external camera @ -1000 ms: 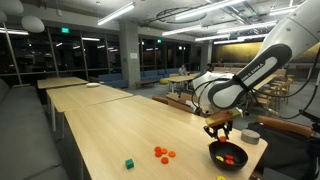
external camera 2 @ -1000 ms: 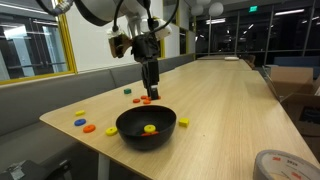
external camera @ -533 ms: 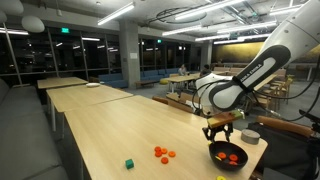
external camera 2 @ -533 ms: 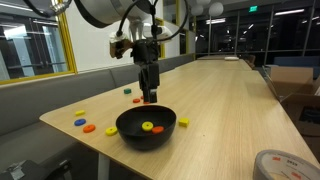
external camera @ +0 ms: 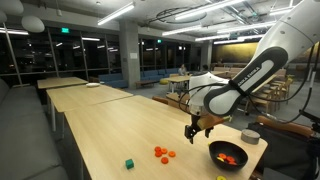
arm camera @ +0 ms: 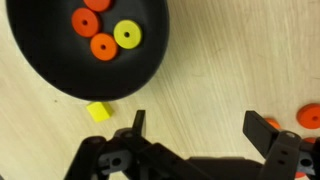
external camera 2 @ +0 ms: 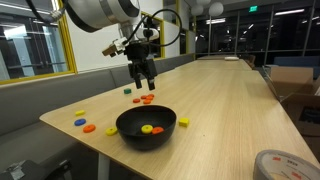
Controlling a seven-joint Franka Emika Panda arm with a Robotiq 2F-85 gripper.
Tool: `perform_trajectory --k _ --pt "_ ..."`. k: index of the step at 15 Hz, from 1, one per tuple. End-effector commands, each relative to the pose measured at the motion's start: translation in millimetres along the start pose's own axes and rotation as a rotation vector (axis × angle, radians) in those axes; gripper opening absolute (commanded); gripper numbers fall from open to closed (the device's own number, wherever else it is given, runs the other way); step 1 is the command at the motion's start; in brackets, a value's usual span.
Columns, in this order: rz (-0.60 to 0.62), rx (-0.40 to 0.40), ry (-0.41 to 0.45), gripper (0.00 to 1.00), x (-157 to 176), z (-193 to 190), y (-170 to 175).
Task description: Place one yellow ring and five orange rings inside the black bowl
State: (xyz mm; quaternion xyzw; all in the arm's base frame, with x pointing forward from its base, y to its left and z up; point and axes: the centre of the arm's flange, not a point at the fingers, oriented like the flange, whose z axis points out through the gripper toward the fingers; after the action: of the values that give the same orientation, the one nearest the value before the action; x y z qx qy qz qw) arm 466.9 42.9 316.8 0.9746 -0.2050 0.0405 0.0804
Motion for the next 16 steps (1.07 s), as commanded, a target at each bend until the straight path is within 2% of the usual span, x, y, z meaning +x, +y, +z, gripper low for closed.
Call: perform_trajectory --k 1,5,9,12,16 --pt "-0.181 0.079 0.047 1.00 17.5 8.5 -37.5" --pt "-0.361 0.174 0.083 1.00 26.8 23.5 -58.7" --pt "-0.457 0.277 0.063 1.00 37.4 40.8 -66.8" --pt "-0.491 0.297 0.027 1.00 46.1 52.4 -74.2" --pt "-0.492 0.264 0.016 1.00 58.3 62.4 -79.6"
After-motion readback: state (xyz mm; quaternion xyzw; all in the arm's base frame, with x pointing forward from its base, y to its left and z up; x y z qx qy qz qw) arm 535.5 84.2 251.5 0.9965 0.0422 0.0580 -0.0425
